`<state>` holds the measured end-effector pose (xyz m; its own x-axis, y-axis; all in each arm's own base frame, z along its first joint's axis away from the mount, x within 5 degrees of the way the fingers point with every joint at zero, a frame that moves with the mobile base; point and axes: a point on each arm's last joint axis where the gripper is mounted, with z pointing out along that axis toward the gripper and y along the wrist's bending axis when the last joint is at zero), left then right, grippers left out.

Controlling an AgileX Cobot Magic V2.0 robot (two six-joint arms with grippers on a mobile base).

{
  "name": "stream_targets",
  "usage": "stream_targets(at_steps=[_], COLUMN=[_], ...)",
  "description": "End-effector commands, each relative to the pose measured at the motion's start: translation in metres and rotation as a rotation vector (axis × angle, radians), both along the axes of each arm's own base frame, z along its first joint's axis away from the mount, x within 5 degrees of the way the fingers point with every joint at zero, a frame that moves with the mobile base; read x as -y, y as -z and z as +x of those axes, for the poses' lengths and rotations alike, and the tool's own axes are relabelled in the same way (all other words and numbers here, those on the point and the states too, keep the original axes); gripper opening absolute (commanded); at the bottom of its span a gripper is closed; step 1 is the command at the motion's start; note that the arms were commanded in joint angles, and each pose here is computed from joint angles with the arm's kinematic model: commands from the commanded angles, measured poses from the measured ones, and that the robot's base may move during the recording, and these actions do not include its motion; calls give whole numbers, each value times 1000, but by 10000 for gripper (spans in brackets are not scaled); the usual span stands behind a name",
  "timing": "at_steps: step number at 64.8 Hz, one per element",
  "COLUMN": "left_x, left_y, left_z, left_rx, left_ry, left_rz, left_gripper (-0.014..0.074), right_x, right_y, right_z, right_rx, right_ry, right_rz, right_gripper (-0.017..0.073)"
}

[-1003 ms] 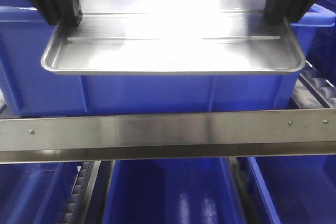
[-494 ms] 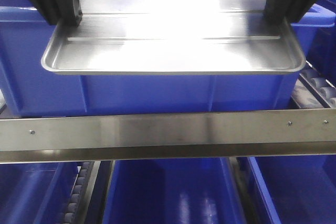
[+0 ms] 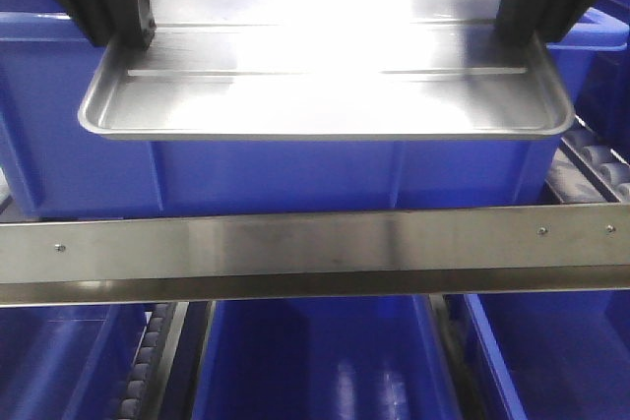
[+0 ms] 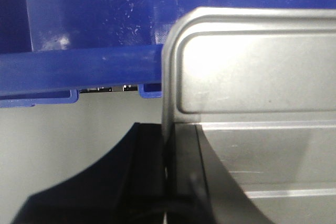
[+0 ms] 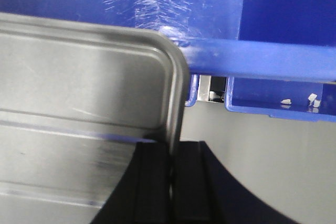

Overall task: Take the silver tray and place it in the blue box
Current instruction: 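Lower the held tray with both grippers into the blue bin, then open both grippers to release the tray inside the bin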

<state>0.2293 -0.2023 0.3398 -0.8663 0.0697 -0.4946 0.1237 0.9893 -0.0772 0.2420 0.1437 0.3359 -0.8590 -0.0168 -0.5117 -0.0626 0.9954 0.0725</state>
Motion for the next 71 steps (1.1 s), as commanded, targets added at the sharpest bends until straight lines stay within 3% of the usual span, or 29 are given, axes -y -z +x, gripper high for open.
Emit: stream_targets(at_steps=[1, 8, 21, 30, 37, 44, 53, 71], left_x=[-6, -6, -7, -16, -21, -18, -6, 5], left_y=[-23, -38, -91, -122, -136, -134, -109, -49], left_z=[-3, -2, 0, 5, 22, 41, 75, 134], left_rx=[87, 123, 279, 381, 435, 430, 407, 347], left_ry=[27, 52, 111, 91, 56, 47, 34, 9], left_rz=[2, 6, -60, -101, -118, -103, -57, -3], left_gripper=[-105, -105, -105, -105, -105, -105, -105, -105], right_x=[10, 14, 19, 19, 16, 11, 5, 0], right_y=[-33, -52, -96, -123, -135, -136, -128, -76], right_z=[-5, -9, -15, -13, 1, 21, 54, 122], right_rx=[125, 158, 238, 352, 417, 427, 414, 358], right_ry=[-12, -12, 3, -3, 3, -14, 1, 38], right_rz=[-2, 11, 60, 112, 106, 69, 32, -20], right_gripper=[57, 57, 57, 57, 57, 57, 57, 57])
